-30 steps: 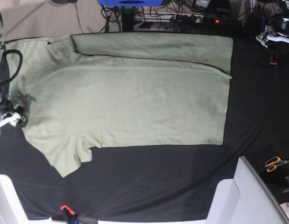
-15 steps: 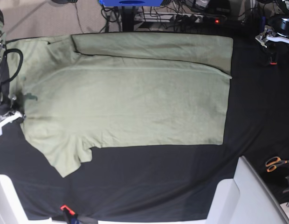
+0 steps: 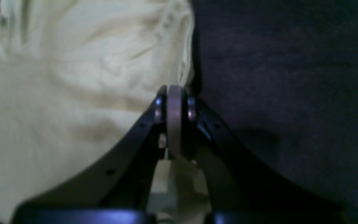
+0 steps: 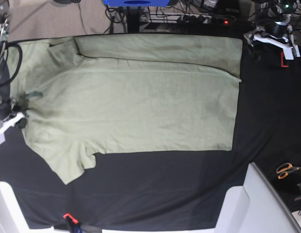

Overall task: Fold the T-shirt properly
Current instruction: 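Release the shirt and move both grippers toward its unfolded side edge, then grasp the unfolded side edge, right gripper at sleeve, left at hem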

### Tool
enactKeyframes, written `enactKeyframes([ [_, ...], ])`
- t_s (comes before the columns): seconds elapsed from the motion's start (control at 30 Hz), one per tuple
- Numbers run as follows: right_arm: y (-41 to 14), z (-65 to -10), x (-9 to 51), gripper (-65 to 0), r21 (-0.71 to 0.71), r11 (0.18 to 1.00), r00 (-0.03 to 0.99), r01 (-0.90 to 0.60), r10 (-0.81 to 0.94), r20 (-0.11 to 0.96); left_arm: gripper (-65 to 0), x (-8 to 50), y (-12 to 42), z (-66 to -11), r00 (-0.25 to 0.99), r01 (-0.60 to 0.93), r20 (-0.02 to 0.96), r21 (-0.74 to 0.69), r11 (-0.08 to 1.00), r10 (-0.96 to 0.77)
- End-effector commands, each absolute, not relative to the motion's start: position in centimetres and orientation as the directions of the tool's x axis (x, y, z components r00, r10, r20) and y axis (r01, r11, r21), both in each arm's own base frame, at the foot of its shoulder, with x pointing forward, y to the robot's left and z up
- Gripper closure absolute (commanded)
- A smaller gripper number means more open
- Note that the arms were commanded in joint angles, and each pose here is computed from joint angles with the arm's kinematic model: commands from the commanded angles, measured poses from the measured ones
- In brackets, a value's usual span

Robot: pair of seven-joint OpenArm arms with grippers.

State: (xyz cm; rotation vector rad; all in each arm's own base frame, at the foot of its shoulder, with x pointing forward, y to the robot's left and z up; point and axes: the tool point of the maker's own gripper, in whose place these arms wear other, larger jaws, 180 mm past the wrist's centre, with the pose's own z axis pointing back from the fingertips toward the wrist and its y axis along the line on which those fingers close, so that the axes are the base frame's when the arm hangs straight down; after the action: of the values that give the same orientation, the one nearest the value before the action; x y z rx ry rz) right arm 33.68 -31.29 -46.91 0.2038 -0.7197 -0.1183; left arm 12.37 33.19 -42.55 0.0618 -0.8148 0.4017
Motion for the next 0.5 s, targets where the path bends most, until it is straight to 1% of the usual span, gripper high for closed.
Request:
enactKeyframes([
  [0.0, -32.3, -45.1, 34.6, -0.5, 0.199, 0.98, 0.717, 0.018, -0.151, 0.68, -59.9, 13.1, 33.9, -41.4, 0.584, -0.368, 0.753, -0.088, 0.926, 0.303],
  [0.07, -31.3, -44.9, 34.2, -0.5, 0.191, 0.982, 0.721, -0.01, -0.126, 0.682, -59.9, 13.2, 33.8, -41.4, 0.581, -0.367, 0.754, -0.092, 0.926, 0.306],
  [0.23, -32.6, -43.2, 32.3, -0.5, 0.186, 0.981, 0.704, 0.053, -0.169, 0.69, -59.9, 13.6, 33.9, -41.2, 0.578, -0.363, 0.76, -0.087, 0.928, 0.297],
  [0.4, -32.2, -42.2, 30.3, -0.5, 0.15, 0.988, 0.724, 0.045, -0.136, 0.677, -59.9, 13.7, 33.9, -41.3, 0.577, -0.364, 0.76, -0.089, 0.927, 0.299],
  [0.47, -32.1, -42.4, 29.0, -0.5, 0.15, 0.987, 0.741, 0.062, -0.146, 0.655, -59.9, 13.7, 33.9, -41.2, 0.576, -0.364, 0.76, -0.089, 0.927, 0.299],
])
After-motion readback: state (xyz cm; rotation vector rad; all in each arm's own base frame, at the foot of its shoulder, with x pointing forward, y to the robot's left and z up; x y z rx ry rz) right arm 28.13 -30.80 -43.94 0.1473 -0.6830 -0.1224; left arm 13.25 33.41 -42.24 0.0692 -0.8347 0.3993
